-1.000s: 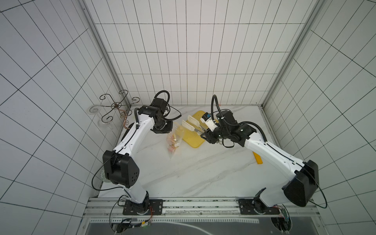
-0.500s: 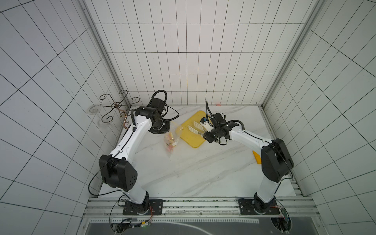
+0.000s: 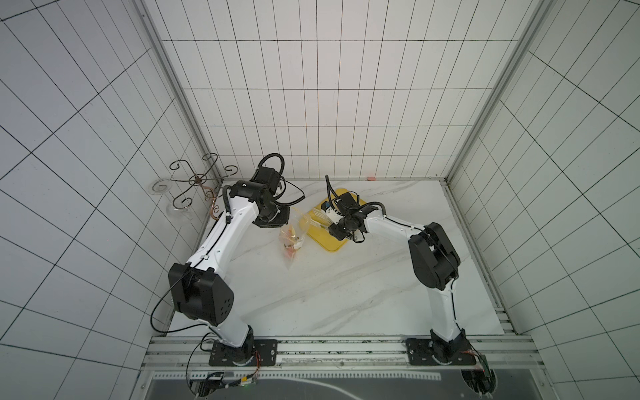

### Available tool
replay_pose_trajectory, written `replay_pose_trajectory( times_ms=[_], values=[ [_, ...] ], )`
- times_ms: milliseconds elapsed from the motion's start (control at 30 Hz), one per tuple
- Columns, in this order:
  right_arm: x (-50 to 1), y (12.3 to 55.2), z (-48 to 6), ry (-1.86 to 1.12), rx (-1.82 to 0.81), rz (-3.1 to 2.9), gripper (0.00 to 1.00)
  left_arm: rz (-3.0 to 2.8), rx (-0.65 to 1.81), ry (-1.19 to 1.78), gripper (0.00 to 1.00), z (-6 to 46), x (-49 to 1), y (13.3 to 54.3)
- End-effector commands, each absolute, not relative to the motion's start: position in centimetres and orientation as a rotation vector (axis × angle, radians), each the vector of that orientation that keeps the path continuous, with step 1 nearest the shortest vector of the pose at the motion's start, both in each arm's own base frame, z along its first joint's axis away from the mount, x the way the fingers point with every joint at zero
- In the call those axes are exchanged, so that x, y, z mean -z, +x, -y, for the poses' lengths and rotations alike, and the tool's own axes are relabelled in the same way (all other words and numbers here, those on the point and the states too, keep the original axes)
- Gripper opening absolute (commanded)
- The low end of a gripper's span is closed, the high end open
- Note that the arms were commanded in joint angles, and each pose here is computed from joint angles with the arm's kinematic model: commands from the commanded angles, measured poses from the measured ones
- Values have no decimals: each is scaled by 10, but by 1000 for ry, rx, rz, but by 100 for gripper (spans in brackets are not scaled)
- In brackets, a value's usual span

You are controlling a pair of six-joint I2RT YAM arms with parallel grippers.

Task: Put the cookies into a resealable bag to prevent moisture
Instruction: Pick up the cookie from the tray.

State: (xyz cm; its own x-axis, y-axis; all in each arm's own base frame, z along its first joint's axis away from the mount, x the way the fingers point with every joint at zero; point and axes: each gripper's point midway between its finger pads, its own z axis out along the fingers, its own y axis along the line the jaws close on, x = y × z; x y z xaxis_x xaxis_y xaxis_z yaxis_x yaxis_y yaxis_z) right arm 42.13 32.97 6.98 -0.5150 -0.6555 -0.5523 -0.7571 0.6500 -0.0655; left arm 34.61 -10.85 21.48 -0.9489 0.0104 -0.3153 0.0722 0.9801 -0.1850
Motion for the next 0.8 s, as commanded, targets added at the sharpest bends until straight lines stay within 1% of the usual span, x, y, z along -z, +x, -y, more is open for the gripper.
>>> replay_pose_trajectory(
  times_ms=[0,233,433,567,767],
  values=[
    [-106,445,-355,-1092,-256,-2209,45,-2792,288,75,0,108,-219,345],
    [-97,449,-359,-1099,-248,-2227,41,-2797,292,81,0,109,-216,345],
    [-100,448,-358,-1101,-242,-2229,34,-2799,294,84,0,109,-215,346],
    [-116,445,-356,-1087,-245,-2209,30,-2802,297,88,0,110,-214,346],
    [-140,437,-346,-1066,-238,-2185,28,-2798,303,92,0,112,-214,348]
  ],
)
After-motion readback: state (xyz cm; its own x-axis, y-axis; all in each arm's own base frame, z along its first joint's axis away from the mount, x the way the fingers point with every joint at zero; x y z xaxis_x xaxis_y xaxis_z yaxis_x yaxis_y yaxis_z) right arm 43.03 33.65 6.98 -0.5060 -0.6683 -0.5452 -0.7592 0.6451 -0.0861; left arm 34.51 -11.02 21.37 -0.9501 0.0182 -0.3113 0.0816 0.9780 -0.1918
